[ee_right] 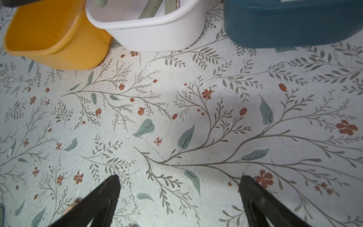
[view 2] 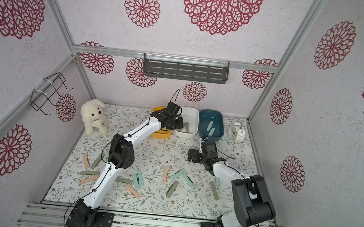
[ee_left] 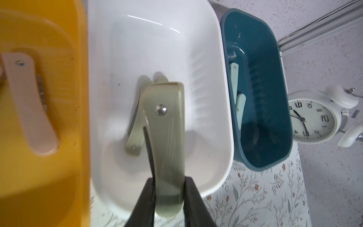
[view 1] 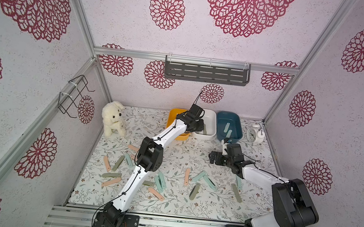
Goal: Place the fruit knives into the storage box by color
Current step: Place the fruit knife in the storage box, then pick up the fruit knife from the center of the board.
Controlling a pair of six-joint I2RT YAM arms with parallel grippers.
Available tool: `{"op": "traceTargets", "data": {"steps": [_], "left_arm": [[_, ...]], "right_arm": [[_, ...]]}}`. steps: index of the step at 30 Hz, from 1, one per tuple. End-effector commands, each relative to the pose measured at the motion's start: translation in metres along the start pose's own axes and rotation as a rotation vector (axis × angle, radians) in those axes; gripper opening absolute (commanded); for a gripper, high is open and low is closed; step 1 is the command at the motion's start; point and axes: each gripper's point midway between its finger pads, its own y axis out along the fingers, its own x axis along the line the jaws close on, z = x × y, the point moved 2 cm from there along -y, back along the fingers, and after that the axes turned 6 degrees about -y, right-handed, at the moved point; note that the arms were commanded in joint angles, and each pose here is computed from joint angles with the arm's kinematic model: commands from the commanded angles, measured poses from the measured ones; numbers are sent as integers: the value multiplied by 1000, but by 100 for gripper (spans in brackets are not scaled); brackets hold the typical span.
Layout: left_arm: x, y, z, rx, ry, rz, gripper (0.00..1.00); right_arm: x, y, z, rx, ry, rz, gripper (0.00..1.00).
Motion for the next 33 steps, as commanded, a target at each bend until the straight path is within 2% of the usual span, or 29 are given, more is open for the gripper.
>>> {"op": "traceTargets", "data": {"steps": [1,7,11,15,18,23,28,33], "left_arm": [[-14,10,-8,-39,16,77,23],[-17,3,-10,-46,30,81,36],[-36,-22,-15,-10,4,165,66],[-56,-65,-13,8,12,199,87],[-64,-101,-6,22,21,203,98],[-55,-132,22,54,31,203,97],[-32,-138,50,121,22,154,97],[-18,-148,63,124,11,124,97]], "right_arm": [[0,-1,-11,-20,7,-13,99],[2,-2,-7,-4,-14,-35,99],[11,-11,-2,3,-34,-96,99],[7,-23,24,108,25,-62,95],[18,-35,49,197,27,-25,91],[32,-44,89,320,21,16,82],[36,-49,111,373,-45,82,78],[44,-51,128,412,-142,131,75]]}}
